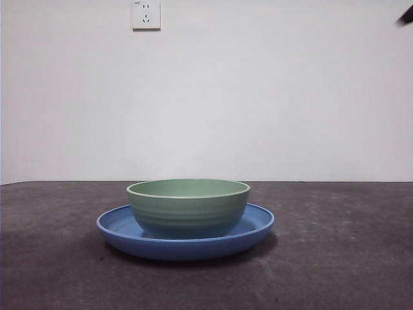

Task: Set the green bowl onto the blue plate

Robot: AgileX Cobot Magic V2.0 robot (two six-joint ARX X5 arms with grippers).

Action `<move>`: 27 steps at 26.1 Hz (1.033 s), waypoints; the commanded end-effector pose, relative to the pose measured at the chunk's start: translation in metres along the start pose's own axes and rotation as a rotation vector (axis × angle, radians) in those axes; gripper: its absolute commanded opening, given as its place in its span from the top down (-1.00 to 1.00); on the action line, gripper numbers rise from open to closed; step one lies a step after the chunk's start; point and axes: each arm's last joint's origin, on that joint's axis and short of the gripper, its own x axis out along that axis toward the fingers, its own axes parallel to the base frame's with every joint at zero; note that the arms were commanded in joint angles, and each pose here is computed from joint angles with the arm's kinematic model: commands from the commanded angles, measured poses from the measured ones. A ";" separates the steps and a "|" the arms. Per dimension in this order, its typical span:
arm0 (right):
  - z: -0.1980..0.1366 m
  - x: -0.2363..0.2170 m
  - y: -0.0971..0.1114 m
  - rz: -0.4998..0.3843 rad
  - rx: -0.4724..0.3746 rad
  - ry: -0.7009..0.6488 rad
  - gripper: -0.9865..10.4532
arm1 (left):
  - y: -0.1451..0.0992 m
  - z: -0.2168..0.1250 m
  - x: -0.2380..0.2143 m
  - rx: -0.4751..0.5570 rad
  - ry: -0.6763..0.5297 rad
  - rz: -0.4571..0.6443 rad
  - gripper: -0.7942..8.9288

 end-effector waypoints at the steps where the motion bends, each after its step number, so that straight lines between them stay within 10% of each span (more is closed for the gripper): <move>1: -0.009 -0.018 0.005 -0.055 -0.086 -0.020 -0.40 | 0.000 0.004 -0.003 0.010 -0.024 -0.001 -0.77; 21: -0.029 -0.048 0.012 -0.073 -0.147 -0.080 -0.19 | 0.000 0.004 -0.003 0.005 -0.024 -0.001 -0.71; 25: -0.029 -0.048 0.013 -0.073 -0.155 -0.080 0.84 | 0.000 0.003 -0.003 0.005 -0.023 -0.001 0.51; 26: -0.029 -0.048 0.013 -0.072 -0.157 -0.085 0.79 | 0.000 0.003 -0.003 0.002 -0.023 -0.001 0.88; 27: -0.029 -0.048 0.013 -0.072 -0.157 -0.087 0.79 | 0.000 0.004 -0.003 -0.006 -0.027 -0.001 0.76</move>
